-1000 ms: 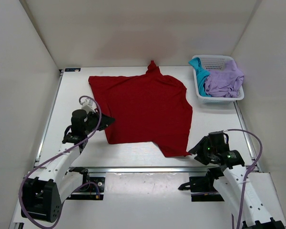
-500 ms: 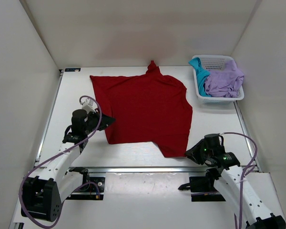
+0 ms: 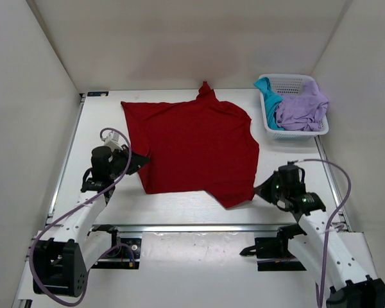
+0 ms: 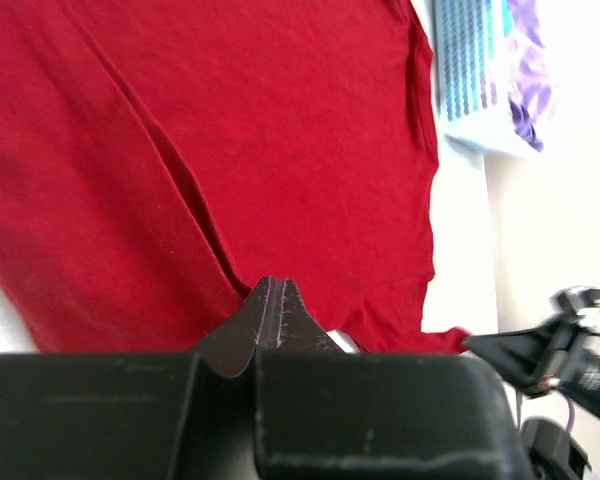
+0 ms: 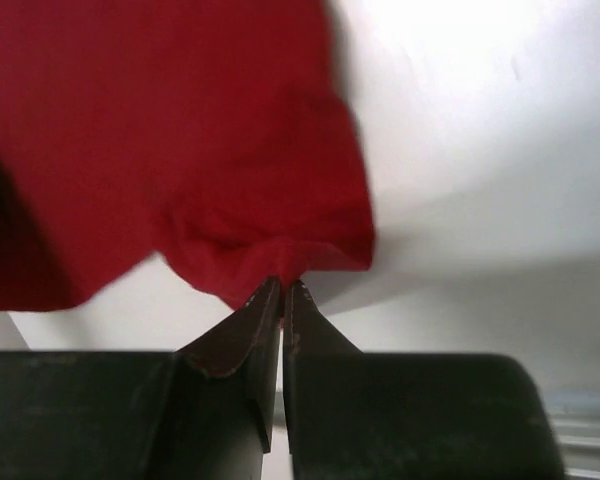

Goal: Fold and stack the t-shirts
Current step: Grap the side of the flattened tshirt closest away from the robot with both arms

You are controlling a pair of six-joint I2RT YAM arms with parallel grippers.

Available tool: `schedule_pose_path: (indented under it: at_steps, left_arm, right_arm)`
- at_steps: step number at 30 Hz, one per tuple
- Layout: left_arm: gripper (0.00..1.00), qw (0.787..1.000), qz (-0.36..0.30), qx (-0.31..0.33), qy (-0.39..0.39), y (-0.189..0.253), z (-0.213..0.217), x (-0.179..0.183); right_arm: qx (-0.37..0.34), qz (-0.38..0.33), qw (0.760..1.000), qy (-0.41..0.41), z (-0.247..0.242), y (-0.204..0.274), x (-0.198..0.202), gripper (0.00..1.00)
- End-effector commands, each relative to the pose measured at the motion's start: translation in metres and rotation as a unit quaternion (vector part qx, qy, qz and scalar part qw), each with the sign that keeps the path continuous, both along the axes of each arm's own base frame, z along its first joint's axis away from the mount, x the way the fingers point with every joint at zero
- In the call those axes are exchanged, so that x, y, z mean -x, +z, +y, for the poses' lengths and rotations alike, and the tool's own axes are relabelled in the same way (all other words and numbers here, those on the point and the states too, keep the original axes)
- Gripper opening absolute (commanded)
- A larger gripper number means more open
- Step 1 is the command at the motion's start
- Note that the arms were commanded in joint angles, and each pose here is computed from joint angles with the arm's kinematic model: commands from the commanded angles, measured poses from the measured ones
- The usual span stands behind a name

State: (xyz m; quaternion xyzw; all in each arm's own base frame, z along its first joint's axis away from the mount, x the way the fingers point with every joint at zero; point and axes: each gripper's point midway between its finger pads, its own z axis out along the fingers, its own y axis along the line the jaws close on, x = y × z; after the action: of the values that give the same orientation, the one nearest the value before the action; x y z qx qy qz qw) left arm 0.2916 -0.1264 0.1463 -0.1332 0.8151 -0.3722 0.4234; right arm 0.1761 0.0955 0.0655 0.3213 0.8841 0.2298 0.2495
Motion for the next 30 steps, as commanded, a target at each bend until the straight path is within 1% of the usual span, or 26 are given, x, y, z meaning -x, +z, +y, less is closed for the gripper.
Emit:
schedule_pose_path:
  at_steps: [1, 3, 4, 6, 9, 11, 12, 13, 15, 18, 23, 24, 25, 26, 27, 28, 29, 30]
  left_arm:
    - [0.0, 1.0, -0.026, 0.006, 0.016, 0.027, 0.014, -0.012]
    - [0.0, 0.998, -0.022, 0.01, 0.054, 0.028, 0.038, -0.019]
    - [0.0, 0.998, -0.024, 0.015, 0.062, 0.031, 0.045, -0.02]
    - [0.0, 0.994, -0.023, 0.02, 0.101, 0.031, 0.071, -0.023]
    - [0.0, 0.989, -0.026, 0.014, 0.145, 0.031, 0.092, -0.025]
    - [0.0, 0.985, -0.016, 0.026, 0.169, 0.025, 0.101, -0.026]
    - [0.0, 0.984, -0.013, 0.033, 0.174, 0.021, 0.106, -0.025]
    - [0.0, 0.98, -0.011, 0.035, 0.196, 0.017, 0.117, -0.027]
    - [0.0, 0.975, 0.01, 0.04, 0.22, 0.005, 0.128, -0.027]
    - [0.0, 0.968, 0.022, 0.056, 0.245, -0.001, 0.144, -0.029]
    - [0.0, 0.954, 0.054, 0.058, 0.289, -0.019, 0.166, -0.031]
    - [0.0, 0.954, 0.058, 0.053, 0.289, -0.023, 0.167, -0.028]
    - [0.0, 0.949, 0.064, 0.051, 0.304, -0.024, 0.175, -0.024]
    - [0.0, 0.949, 0.084, 0.039, 0.301, -0.031, 0.174, -0.016]
    - [0.0, 0.947, 0.077, 0.004, 0.311, -0.029, 0.18, -0.012]
    - [0.0, 0.943, 0.087, -0.022, 0.32, -0.031, 0.178, -0.003]
    - [0.0, 0.939, 0.104, -0.058, 0.324, -0.044, 0.176, 0.008]
    - [0.0, 0.941, 0.093, -0.084, 0.314, -0.04, 0.167, 0.017]
  right_arm:
    - [0.051, -0.119, 0.991, 0.02, -0.009, 0.051, -0.06, 0.01]
    - [0.078, -0.146, 0.986, 0.028, -0.014, 0.064, -0.09, 0.0]
    - [0.084, -0.155, 0.984, 0.031, -0.014, 0.067, -0.098, 0.0]
    - [0.106, -0.16, 0.98, 0.045, -0.013, 0.068, -0.123, 0.0]
    - [0.118, -0.174, 0.976, 0.062, -0.006, 0.072, -0.159, 0.0]
    - [0.131, -0.184, 0.971, 0.078, 0.0, 0.082, -0.18, 0.0]
    - [0.148, -0.192, 0.967, 0.083, 0.002, 0.089, -0.195, 0.0]
    - [0.164, -0.194, 0.963, 0.089, 0.003, 0.094, -0.207, 0.0]
    - [0.17, -0.197, 0.961, 0.089, -0.002, 0.1, -0.224, 0.0]
    - [0.164, -0.216, 0.957, 0.099, -0.001, 0.114, -0.247, 0.0]
    - [0.182, -0.204, 0.954, 0.122, -0.006, 0.112, -0.278, 0.0]
    - [0.181, -0.205, 0.954, 0.122, -0.008, 0.113, -0.279, 0.0]
    - [0.185, -0.207, 0.953, 0.123, -0.008, 0.114, -0.283, 0.0]
    - [0.186, -0.204, 0.953, 0.126, -0.008, 0.115, -0.282, 0.0]
    - [0.187, -0.206, 0.952, 0.129, -0.007, 0.114, -0.282, 0.0]
    - [0.188, -0.2, 0.953, 0.131, -0.008, 0.113, -0.279, 0.0]
    - [0.183, -0.197, 0.953, 0.139, -0.003, 0.112, -0.273, 0.0]
    - [0.179, -0.191, 0.954, 0.145, 0.002, 0.107, -0.267, 0.0]
